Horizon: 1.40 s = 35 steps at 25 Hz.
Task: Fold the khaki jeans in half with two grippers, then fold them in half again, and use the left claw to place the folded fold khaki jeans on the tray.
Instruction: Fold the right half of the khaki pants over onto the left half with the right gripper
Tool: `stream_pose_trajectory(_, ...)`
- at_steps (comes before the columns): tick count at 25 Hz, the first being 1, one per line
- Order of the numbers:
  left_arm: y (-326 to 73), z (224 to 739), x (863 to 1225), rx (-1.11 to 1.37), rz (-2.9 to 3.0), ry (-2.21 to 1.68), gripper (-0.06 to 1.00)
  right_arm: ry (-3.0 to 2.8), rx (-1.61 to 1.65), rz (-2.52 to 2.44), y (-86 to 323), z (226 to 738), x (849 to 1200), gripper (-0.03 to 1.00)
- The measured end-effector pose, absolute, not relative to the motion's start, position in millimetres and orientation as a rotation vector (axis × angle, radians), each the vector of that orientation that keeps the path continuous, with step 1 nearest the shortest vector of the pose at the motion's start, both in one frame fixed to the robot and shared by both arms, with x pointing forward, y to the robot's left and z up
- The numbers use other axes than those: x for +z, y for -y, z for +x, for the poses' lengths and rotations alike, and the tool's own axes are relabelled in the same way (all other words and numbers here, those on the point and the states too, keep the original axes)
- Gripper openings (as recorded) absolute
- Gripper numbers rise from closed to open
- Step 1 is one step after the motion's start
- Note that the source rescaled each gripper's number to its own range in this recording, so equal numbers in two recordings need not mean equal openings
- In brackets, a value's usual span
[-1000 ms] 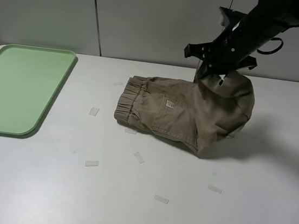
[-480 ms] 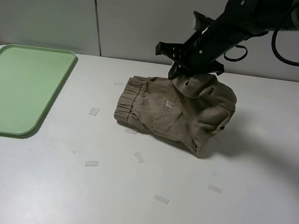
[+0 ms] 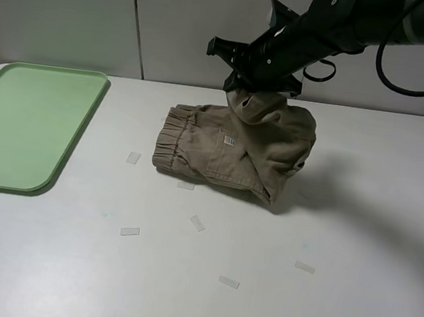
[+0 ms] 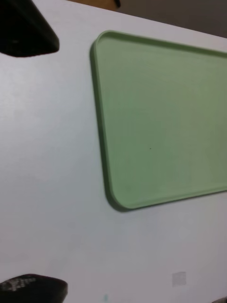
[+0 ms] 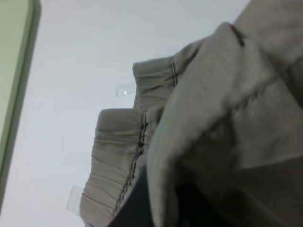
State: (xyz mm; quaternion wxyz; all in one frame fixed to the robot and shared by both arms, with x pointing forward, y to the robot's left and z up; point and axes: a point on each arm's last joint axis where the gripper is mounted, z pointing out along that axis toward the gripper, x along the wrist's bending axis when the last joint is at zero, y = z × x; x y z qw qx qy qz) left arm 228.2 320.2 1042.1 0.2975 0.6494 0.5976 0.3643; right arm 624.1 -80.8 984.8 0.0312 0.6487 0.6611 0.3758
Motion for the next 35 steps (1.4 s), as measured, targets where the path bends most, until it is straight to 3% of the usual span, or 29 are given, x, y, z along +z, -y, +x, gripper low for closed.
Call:
stream_pose_trajectory(2, -320, 228, 1042, 0.968, 1.726, -1.588, 0.91, -2.060, 1.156, 1.954, 80, 624, 985, 0.01)
stream_pose_trajectory(4, -320, 228, 1042, 0.969, 1.727, -1.588, 0.91, -2.093, 1.151, 1.908, 76, 622, 985, 0.08)
stream_pose_trajectory(9, -320, 228, 1042, 0.971, 1.732, -1.584, 0.91, -2.115, 1.169, 1.897, 70, 618, 985, 0.64)
stream_pose_trajectory(12, -320, 228, 1042, 0.972, 1.734, -1.582, 0.91, -2.110, 1.195, 1.922, 64, 615, 986, 0.79)
stream_pose_trajectory(17, -322, 228, 1042, 0.996, 1.769, -1.575, 0.91, -2.106, 1.229, 1.925, 56, 612, 988, 0.83)
stream_pose_trajectory(29, -330, 227, 1042, 1.099, 1.809, -1.602, 0.91, -2.132, 1.385, 1.762, 2, 581, 996, 0.83)
stream_pose_trajectory(35, -334, 226, 1043, 1.158, 1.817, -1.624, 0.91, -2.130, 1.410, 1.714, -4, 577, 997, 0.83)
